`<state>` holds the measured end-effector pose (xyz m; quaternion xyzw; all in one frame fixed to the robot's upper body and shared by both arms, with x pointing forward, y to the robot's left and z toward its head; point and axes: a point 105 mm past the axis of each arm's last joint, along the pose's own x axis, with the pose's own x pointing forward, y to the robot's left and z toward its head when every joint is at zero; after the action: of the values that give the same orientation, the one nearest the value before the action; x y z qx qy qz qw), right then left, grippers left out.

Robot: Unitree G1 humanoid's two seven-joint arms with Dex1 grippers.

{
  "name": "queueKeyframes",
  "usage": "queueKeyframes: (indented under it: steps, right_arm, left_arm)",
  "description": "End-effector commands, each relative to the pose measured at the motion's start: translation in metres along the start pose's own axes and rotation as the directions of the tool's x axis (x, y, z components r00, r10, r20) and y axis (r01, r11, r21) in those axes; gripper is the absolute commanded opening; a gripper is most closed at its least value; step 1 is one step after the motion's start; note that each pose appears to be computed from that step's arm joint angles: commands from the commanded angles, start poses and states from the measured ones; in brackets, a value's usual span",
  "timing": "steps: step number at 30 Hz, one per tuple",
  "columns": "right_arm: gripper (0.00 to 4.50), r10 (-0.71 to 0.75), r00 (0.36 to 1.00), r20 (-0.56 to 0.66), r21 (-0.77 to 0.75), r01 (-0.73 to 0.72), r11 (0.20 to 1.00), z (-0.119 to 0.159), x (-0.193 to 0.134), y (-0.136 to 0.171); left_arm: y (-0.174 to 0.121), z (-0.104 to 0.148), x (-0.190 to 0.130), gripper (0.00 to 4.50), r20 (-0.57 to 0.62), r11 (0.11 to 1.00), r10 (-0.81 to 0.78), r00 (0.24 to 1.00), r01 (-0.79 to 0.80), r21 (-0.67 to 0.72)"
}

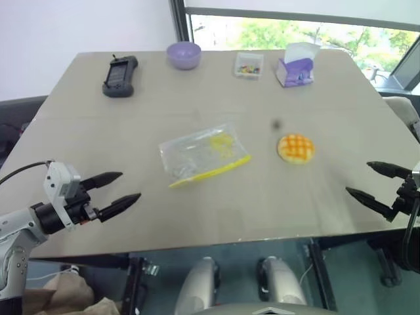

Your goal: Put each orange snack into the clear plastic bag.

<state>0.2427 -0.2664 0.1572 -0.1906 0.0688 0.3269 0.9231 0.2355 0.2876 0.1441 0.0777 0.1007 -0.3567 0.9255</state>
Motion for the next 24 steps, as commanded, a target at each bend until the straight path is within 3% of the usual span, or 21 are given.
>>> queueKeyframes:
  steps: [1, 13, 17, 19, 24]
  right_arm:
    - [4.42, -0.017, 0.999, 0.04, -0.051, 0.019, 0.999, 0.017, -0.001, -0.003]
    - [4.42, 0.055, 0.989, 0.137, -0.052, -0.049, 0.997, 0.037, 0.028, 0.011]
    - [4.42, 0.136, 0.97, 0.2, -0.052, -0.128, 0.99, 0.049, 0.051, 0.035]
    - [4.42, 0.167, 0.962, 0.217, -0.061, -0.158, 0.986, 0.054, 0.058, 0.045]
    - [4.42, 0.254, 0.942, 0.219, -0.131, -0.23, 0.964, 0.062, 0.073, 0.067]
  left_arm:
    - [0.004, 0.012, 0.002, 4.5, 0.014, 0.998, 0.014, 1.0, -0.015, 0.066]
    - [-0.006, 0.028, 0.034, 4.5, 0.034, 0.992, 0.081, 0.996, -0.084, 0.097]
    - [-0.016, 0.029, 0.044, 4.5, -0.049, 0.973, 0.076, 0.996, -0.064, 0.222]
    - [-0.019, 0.033, 0.05, 4.5, -0.046, 0.929, 0.085, 0.995, -0.062, 0.365]
    - [-0.027, 0.013, 0.066, 4.5, -0.115, 0.851, 0.13, 0.985, -0.05, 0.523]
